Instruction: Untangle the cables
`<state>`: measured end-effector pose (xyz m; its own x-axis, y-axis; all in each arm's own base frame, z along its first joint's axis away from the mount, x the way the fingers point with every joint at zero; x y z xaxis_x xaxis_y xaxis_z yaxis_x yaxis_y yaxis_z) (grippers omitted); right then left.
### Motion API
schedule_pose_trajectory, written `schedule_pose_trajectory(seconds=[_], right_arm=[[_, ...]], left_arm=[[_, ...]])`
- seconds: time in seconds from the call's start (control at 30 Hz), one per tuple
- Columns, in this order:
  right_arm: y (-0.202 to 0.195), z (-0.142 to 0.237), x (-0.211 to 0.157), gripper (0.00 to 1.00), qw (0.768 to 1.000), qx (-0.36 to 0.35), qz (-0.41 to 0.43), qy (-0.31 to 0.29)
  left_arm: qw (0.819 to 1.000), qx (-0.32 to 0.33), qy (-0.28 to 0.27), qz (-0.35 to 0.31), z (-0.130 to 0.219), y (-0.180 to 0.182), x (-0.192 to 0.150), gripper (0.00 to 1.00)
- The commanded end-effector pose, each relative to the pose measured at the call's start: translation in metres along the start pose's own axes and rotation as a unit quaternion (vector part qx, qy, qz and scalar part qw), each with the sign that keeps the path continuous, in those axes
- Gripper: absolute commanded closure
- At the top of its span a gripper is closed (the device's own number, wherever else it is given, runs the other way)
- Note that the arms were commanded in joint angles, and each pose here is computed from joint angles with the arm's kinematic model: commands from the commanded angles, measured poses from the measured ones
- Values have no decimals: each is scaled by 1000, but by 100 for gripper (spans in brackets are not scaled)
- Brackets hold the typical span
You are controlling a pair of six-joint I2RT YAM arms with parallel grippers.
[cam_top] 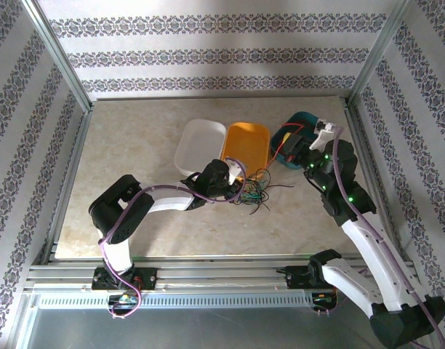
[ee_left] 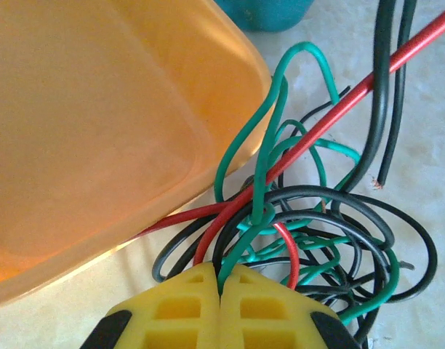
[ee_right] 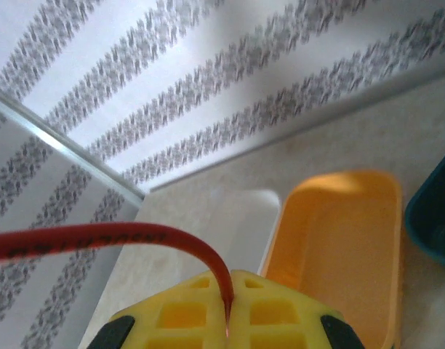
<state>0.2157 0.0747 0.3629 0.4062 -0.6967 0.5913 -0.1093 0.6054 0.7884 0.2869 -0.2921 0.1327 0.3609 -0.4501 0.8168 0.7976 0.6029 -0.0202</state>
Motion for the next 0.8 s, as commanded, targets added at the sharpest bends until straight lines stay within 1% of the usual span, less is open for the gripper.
schedule_pose_trajectory(seconds=[0.0,0.17,0.27,0.43,0.57,0.77], right_arm=[[15,19,25,100,996,-17,33,-85],[31,41,44,100,986,-25,65,-151],[41,56,56,100,977,-34,86,-190],[48,79,70,100,958,-67,107,-256],[51,86,75,100,952,-77,119,-270],[61,94,82,100,946,-67,140,-285]], left_arm=[[999,20,24,14,-4,4,-18,100],[998,37,44,9,-4,6,-27,100],[998,41,50,8,-3,6,-31,100],[997,49,62,7,-2,8,-36,100],[997,51,65,6,0,9,-38,100],[996,61,71,5,5,9,-41,100]])
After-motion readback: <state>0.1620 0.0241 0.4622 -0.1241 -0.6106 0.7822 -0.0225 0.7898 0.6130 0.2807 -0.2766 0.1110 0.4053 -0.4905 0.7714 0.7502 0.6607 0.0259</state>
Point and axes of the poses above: each hand's point on the last joint's axis, 136 mm out from that joint toward the fingers, its own z axis back along the fingers, its own y axis along the line the jaws close on, x = y × z, the point moved 10 cm from there along z, back along the fingers, and after that the axes turned 15 degrees about -z, right-handed, at the moved point
